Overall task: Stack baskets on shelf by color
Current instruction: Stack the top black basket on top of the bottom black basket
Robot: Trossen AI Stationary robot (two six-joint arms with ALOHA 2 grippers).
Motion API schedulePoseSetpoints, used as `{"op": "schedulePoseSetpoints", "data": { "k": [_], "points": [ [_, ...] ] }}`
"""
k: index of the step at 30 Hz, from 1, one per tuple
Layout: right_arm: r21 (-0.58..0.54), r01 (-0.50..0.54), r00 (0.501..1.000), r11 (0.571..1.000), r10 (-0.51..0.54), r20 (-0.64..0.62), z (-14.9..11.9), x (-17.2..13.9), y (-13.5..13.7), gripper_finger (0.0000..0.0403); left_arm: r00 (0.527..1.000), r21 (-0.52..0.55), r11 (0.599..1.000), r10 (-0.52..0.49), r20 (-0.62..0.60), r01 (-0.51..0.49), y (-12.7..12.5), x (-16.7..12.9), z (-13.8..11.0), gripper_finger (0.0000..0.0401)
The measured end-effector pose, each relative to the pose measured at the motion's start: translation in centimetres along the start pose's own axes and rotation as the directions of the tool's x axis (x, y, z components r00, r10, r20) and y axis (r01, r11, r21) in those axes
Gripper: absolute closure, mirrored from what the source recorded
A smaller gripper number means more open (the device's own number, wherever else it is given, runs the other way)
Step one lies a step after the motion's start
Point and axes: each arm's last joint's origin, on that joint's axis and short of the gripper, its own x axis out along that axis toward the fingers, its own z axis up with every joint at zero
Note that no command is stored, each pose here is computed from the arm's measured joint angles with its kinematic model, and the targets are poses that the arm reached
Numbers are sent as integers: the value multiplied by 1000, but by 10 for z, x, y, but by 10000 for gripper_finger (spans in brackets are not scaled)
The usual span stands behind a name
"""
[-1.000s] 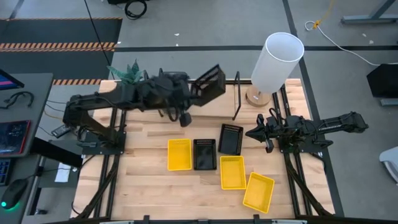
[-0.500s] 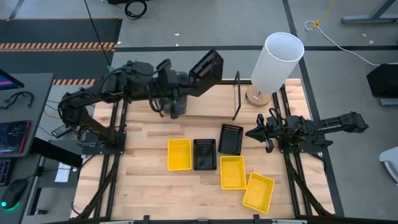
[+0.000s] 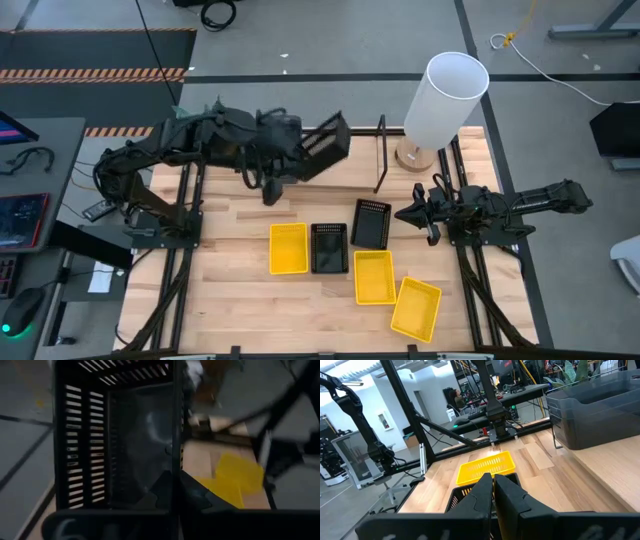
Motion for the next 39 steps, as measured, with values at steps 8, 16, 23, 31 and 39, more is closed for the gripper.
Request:
{"op": "schedulePoseSetpoints", "data": {
  "k": [8,16,23,31,39],
  "points": [
    [0,0,1000,1000,0,0,0,0,0,378,979,373,922,-32,-201,107,-18,7,-21,387],
    [0,0,1000,1000,0,1,0,0,0,378,930,697,678,50,-363,235,-32,41,-39,382],
    [0,-1,1000,1000,1,2,0,0,0,378,899,811,469,74,-431,350,-36,72,-48,388],
    [0,-1,1000,1000,1,2,0,0,0,378,844,822,240,21,-536,516,-41,105,-63,388],
    [0,-1,1000,1000,1,2,0,0,0,378,824,820,105,-5,-566,563,-43,131,-84,388]
  ]
}}
